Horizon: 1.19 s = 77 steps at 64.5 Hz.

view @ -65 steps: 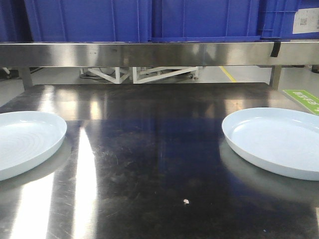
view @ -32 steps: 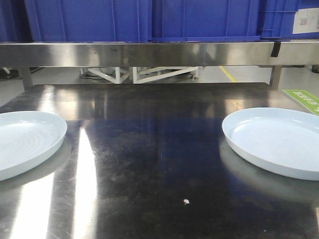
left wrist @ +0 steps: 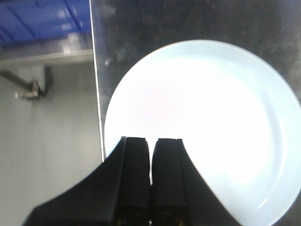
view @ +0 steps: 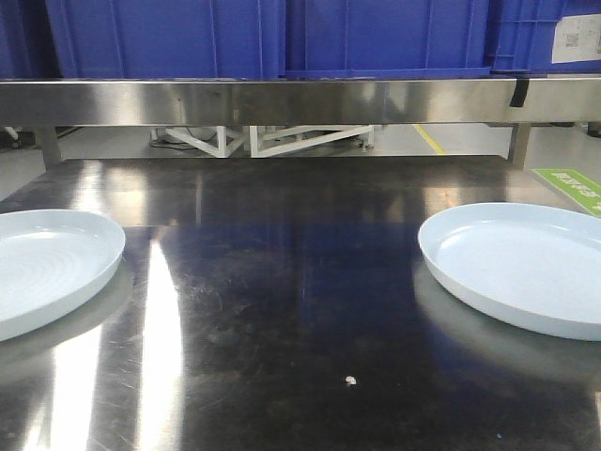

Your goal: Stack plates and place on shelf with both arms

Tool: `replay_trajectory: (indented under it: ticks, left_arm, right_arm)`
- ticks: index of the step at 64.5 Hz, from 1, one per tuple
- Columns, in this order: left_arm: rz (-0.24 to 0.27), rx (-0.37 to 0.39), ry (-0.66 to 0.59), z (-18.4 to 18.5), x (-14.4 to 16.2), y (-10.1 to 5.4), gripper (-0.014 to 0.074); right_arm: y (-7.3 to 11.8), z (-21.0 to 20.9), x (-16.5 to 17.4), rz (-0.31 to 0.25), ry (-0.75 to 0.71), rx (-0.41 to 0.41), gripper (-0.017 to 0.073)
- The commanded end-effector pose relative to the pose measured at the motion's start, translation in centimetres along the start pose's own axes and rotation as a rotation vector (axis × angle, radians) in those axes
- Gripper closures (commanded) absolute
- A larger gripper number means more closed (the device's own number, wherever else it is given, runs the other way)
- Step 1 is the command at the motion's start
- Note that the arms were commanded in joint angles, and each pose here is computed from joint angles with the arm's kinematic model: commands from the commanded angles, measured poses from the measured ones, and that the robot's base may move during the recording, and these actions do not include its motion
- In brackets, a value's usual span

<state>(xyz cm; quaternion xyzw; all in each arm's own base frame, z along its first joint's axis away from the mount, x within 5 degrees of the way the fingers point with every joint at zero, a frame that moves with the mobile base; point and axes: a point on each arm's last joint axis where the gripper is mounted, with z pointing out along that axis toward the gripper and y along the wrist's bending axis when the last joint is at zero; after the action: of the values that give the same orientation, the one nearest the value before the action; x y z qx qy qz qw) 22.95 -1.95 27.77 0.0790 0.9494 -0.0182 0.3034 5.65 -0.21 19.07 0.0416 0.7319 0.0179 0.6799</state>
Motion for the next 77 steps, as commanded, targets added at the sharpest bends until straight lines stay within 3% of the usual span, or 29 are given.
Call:
replay_trajectory:
  ticks: [1, 15, 28, 32, 41, 46, 77]
  left_arm:
    - [-0.033, -0.012, -0.027, -0.2, -2.3, 0.7, 0.0512]
    - [-0.124, -0.01, 0.213, 2.2, -3.3, 3.2, 0.0512]
    - [-0.133, -0.002, 0.284, 4.6, -3.6, 3.6, 0.0487]
    - [-0.135, -0.002, 0.291, 5.4, -3.6, 3.7, 0.042]
    - [-0.137, -0.004, 0.294, 6.6, -3.6, 3.8, 0.0155]
    - [-0.133, -0.005, 0.311, 6.9, -3.5, 3.9, 0.0092]
    - [-0.131, -0.004, 0.374, 9.1, -2.9, 4.1, 0.0216]
  right_arm:
    - [0.1, -0.2, -0.8, -0.012, -0.1, -0.01, 0.0508]
    - [0.1, -0.2, -0.8, -0.012, -0.1, -0.01, 0.0508]
    - [0.1, -0.2, -0.8, -0.012, -0.1, -0.01, 0.0508]
    - [0.1, -0.2, -0.8, -0.012, -0.1, -0.01, 0.0508]
    - [0.1, -0.2, -0.8, -0.012, -0.1, -0.01, 0.0508]
    - [0.1, -0.2, -0.8, -0.012, -0.1, -0.01, 0.0508]
    - [0.1, -0.2, -0.8, -0.012, -0.1, -0.01, 0.0508]
